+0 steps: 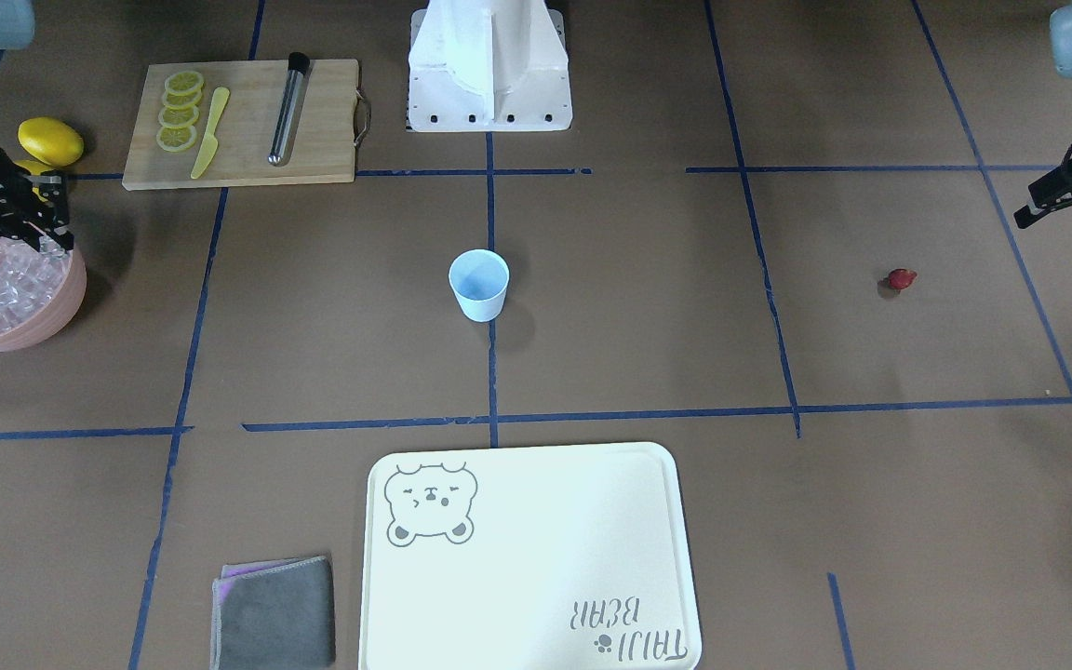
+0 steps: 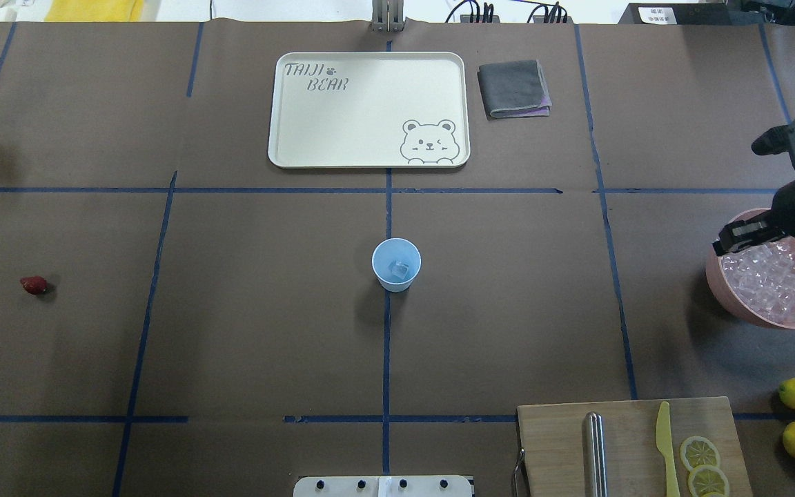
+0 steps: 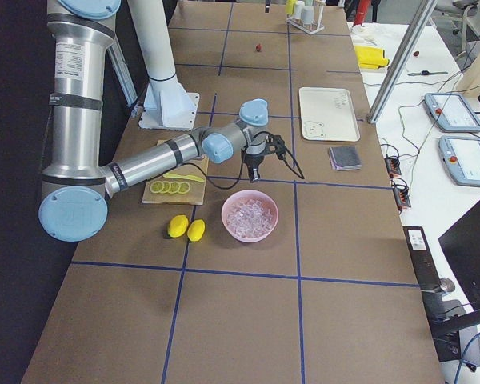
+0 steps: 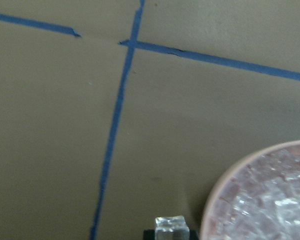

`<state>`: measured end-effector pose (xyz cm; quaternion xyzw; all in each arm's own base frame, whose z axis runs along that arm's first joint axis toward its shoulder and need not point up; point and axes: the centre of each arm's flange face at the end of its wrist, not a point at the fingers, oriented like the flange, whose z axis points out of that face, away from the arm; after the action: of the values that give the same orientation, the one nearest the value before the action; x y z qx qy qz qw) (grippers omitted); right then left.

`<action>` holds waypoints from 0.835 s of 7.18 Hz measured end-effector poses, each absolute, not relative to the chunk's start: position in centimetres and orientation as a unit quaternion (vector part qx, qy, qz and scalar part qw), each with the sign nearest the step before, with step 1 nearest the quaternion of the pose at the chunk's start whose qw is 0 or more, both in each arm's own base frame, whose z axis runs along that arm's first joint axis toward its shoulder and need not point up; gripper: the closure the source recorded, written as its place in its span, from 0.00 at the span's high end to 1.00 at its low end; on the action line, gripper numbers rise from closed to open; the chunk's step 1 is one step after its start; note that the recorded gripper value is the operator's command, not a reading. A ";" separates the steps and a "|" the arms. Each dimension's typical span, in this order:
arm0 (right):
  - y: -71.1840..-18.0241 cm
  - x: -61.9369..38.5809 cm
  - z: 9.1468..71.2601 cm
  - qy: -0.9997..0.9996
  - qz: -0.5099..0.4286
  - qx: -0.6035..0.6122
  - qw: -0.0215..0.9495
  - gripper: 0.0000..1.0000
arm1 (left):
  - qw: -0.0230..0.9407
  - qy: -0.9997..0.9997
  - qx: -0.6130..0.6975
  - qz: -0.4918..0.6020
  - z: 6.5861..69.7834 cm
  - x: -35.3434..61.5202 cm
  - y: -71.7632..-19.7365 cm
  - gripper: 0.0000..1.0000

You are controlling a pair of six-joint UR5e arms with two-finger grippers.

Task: Put ice and strawberries in cup

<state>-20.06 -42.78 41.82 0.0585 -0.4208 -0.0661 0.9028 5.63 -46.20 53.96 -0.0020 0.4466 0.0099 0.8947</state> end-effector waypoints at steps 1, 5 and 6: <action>-43.4 -23.6 37.1 -0.452 -0.033 0.047 0.890 0.00 | 0.894 0.447 -0.002 0.010 53.9 5.6 -46.2 1.00; -43.3 -42.3 20.3 -0.516 0.070 -0.006 0.854 0.00 | 0.894 0.448 -0.003 0.011 54.1 5.6 -46.0 1.00; -43.0 -46.5 18.1 -0.515 0.085 -0.010 0.853 0.00 | 0.894 0.448 -0.005 0.010 54.3 5.6 -45.9 1.00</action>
<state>-46.46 -43.01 18.12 -0.0097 -0.5152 0.0847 0.8528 5.63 -45.89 54.26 -0.0047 0.4479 0.0105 0.8940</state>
